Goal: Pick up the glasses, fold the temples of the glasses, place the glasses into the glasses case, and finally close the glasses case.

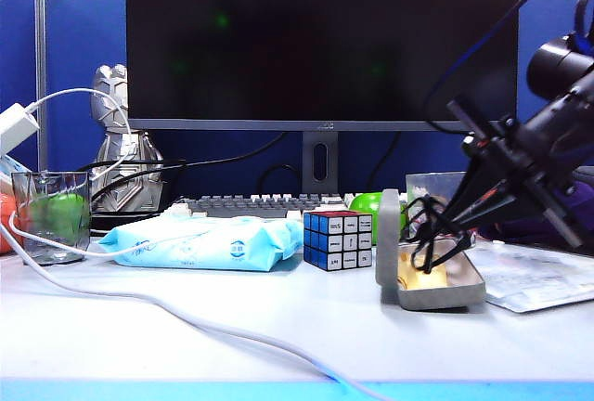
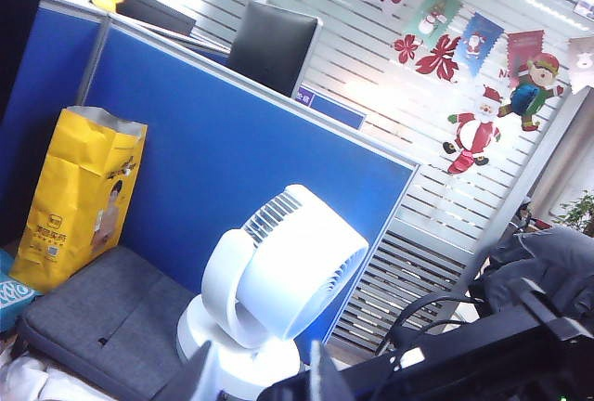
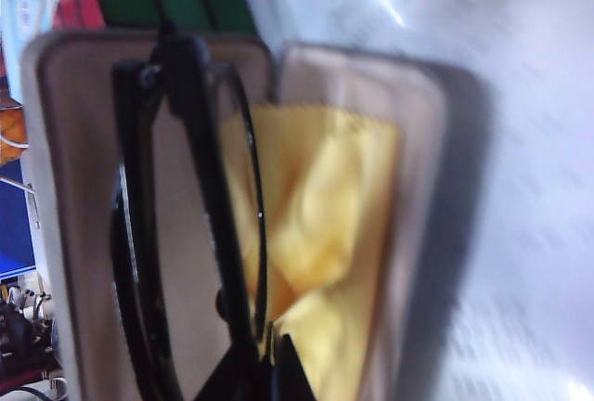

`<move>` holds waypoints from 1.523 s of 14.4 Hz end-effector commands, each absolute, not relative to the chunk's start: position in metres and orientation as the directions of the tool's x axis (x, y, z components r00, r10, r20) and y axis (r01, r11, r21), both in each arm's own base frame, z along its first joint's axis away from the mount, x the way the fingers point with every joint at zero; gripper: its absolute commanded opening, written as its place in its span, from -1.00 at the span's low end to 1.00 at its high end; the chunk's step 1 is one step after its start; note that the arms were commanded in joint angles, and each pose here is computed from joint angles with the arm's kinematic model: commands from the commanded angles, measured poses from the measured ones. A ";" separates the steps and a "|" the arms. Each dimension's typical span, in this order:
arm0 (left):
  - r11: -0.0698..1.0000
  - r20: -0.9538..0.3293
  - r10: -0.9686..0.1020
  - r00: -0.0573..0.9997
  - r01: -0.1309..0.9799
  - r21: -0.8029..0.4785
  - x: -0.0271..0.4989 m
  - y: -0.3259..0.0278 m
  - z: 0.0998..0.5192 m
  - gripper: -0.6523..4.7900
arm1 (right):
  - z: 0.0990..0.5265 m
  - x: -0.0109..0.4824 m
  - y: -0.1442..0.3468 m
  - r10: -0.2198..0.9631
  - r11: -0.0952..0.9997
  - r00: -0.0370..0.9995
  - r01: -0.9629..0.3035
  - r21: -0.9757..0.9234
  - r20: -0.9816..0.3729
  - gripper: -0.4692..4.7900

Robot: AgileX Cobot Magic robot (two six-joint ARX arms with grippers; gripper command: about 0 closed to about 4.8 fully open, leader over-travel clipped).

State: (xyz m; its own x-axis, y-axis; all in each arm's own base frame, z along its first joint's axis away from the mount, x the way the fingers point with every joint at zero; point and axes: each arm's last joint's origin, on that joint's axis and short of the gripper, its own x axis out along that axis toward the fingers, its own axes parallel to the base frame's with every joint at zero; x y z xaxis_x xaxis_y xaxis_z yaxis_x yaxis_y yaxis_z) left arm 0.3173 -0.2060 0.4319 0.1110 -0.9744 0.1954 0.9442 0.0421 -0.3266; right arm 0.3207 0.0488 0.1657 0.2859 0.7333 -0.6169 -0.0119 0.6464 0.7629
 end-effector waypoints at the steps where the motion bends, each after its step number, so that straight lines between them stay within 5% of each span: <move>1: 0.037 0.207 -0.973 0.103 0.953 -0.302 0.315 -0.205 0.436 -0.25 | 0.160 0.320 0.054 0.754 0.620 0.278 -0.002 0.784 -0.595 -0.83; 7: 0.037 0.206 -0.973 0.102 0.954 -0.299 0.315 -0.205 0.436 -0.25 | 0.148 0.312 0.060 0.740 0.627 0.286 0.037 0.778 -0.609 -0.82; 8: 0.037 0.206 -0.973 0.103 0.954 -0.299 0.315 -0.205 0.436 -0.25 | 0.148 0.312 0.060 0.740 0.627 0.287 0.036 0.778 -0.609 -0.72; 10: 0.037 0.206 -0.973 0.103 0.954 -0.299 0.315 -0.205 0.436 -0.26 | 0.148 0.312 0.060 0.742 0.624 0.282 0.038 0.780 -0.608 -0.13; 22: 0.034 0.200 -0.975 0.099 0.952 -0.304 0.315 -0.205 0.436 -0.28 | 0.170 0.303 0.045 0.686 0.679 0.328 0.032 0.734 -0.649 -0.10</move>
State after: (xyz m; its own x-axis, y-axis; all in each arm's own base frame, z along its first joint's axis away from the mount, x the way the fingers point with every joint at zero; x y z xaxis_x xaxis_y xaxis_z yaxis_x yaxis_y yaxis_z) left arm 0.3174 -0.2059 0.4318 0.1112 -0.9745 0.1947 0.9460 0.0438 -0.3211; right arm 0.3047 0.0482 0.1662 0.3190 0.7071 -0.6310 0.0418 0.6547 0.7547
